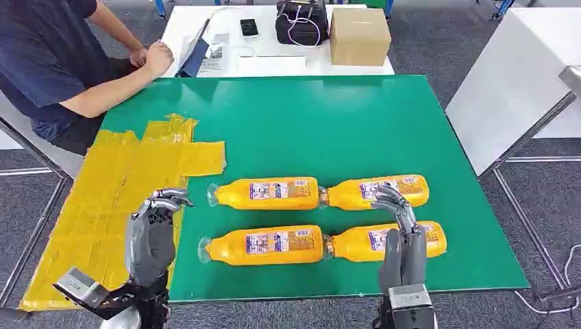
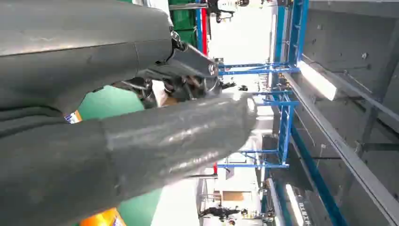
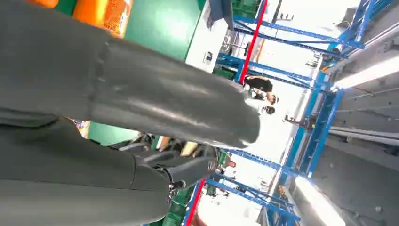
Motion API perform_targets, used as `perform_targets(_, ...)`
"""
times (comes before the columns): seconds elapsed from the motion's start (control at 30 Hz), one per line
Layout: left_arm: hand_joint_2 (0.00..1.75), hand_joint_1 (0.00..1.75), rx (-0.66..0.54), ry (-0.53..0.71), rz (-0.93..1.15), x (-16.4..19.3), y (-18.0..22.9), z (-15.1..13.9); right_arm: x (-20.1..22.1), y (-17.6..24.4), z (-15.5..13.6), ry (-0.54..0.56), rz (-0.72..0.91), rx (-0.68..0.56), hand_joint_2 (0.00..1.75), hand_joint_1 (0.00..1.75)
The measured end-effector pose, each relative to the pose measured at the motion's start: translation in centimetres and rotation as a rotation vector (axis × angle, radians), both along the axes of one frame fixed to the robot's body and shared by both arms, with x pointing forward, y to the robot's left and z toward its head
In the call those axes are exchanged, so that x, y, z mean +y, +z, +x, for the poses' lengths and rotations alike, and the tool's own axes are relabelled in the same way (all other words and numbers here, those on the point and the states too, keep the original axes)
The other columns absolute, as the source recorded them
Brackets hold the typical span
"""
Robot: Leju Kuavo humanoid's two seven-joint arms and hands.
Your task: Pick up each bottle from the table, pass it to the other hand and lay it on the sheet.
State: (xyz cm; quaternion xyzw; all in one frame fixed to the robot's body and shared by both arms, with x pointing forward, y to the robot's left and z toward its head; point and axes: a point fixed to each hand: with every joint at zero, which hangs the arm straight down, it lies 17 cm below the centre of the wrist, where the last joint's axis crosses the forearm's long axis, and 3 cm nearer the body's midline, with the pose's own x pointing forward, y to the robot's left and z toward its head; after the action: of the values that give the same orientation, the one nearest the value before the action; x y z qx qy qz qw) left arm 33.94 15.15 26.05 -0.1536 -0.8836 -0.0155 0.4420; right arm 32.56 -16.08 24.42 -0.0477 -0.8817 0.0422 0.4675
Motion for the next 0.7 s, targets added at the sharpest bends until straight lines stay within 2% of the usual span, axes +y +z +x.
perform_targets(0.33,0.0,1.75,-0.001,0.024,0.0,0.4,0.0,0.1,0.2,-0.1,0.0,0.024,0.023,0.008,0.0,1.75)
perform_targets(0.37,0.0,1.75,0.0,0.07,-0.002,1.1,-0.1,-0.1,0.1,-0.3,-0.3,0.074,0.066,0.029,0.0,1.17)
perform_targets(0.4,0.0,1.66,-0.001,0.118,-0.01,2.0,0.1,-0.9,-0.2,-0.3,-1.1,0.134,0.138,0.054,0.0,0.0)
perform_targets(0.43,0.0,0.0,0.007,0.149,-0.017,2.7,0.1,-1.7,-0.8,-0.5,-1.9,0.166,0.174,0.076,0.0,0.0)
perform_targets(0.53,0.0,0.0,0.022,0.206,-0.005,4.0,0.4,-2.8,-2.4,-0.3,-2.8,0.175,0.15,0.083,0.0,0.0)
perform_targets(0.7,0.0,0.0,0.03,0.23,-0.011,4.5,1.0,-3.2,-2.8,-0.2,-3.5,0.183,0.132,0.092,0.0,0.0)
